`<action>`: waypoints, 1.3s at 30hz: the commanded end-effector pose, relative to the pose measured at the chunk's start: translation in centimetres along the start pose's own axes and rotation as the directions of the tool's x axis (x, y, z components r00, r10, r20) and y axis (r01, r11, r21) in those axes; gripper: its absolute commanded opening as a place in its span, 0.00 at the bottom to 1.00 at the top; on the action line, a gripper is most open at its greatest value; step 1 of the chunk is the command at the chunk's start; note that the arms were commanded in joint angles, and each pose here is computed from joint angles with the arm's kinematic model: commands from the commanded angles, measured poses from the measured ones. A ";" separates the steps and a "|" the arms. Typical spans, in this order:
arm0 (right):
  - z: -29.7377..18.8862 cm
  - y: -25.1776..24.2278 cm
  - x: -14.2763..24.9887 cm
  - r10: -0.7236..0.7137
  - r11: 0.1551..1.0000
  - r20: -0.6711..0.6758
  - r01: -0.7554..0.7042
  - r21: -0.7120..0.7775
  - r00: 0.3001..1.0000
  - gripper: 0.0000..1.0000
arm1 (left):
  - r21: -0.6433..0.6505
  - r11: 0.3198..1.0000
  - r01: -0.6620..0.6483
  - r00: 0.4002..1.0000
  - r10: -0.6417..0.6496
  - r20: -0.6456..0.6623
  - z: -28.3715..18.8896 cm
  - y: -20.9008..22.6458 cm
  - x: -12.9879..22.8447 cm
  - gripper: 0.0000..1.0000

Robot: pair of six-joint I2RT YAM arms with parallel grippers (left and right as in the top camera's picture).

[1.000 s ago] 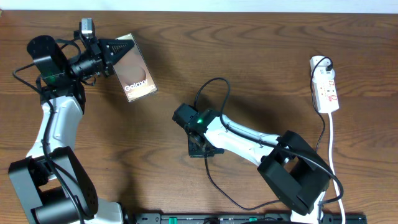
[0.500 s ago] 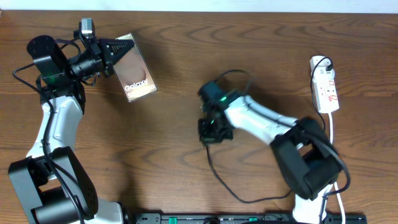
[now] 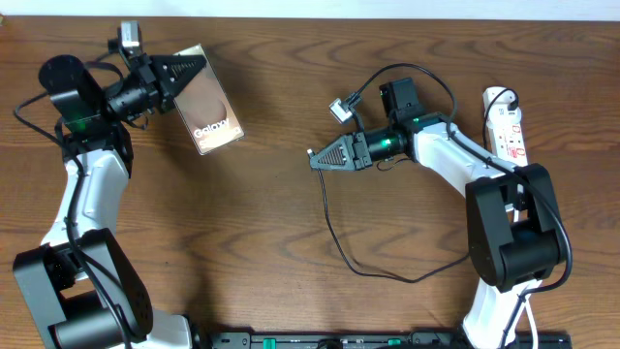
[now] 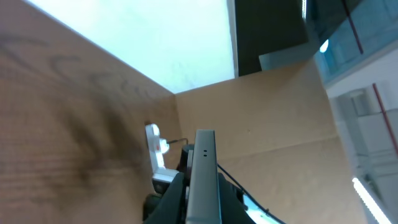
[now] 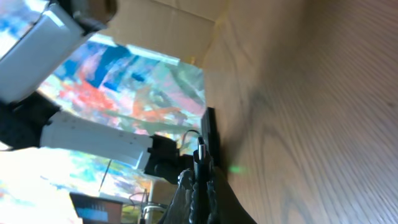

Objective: Plug charger to phone and switch on socket
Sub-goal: 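Lift the connector with the right gripper toward the held phone, then align the connector with the phone's bottom port using the right gripper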

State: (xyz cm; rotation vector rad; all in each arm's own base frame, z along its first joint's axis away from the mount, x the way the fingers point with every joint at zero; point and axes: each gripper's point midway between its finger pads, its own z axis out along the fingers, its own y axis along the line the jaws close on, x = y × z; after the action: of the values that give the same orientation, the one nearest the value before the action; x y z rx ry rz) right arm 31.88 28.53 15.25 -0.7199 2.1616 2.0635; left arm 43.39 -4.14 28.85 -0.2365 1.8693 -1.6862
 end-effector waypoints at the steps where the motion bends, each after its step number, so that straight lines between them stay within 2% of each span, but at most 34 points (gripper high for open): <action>1: 0.8 1.7 0.3 -0.078 0.991 -0.021 0.075 -0.110 0.997 0.01 | 0.022 0.994 -0.103 0.994 0.102 0.023 -0.2 -2.2 -0.8 0.07; 15: 6.5 4.0 1.1 -0.379 0.912 -0.096 0.354 -0.209 0.920 0.01 | 0.040 0.992 -0.118 0.993 0.118 0.006 1.4 -2.8 0.0 0.07; 30: 7.3 5.7 -1.7 -0.454 0.880 -0.065 0.436 -0.186 0.889 0.01 | 0.010 0.993 -0.117 0.988 0.115 0.105 2.8 -2.7 -1.3 0.07; 36: 7.4 6.5 -3.2 -0.441 0.889 -0.034 0.432 -0.153 0.897 0.01 | 0.011 0.993 -0.120 0.987 0.118 0.107 2.8 -2.7 -1.3 0.08; 39: 7.4 6.7 -3.8 -0.404 0.907 -0.023 0.397 -0.138 0.914 0.01 | 0.036 0.986 -0.164 0.983 0.160 0.091 2.8 -3.6 -1.0 0.07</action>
State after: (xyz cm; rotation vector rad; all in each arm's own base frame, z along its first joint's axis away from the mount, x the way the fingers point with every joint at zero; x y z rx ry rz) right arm 30.09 36.34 22.04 -1.2384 1.6037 1.9404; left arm 45.42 -6.24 30.20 -0.2246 1.7794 -1.5869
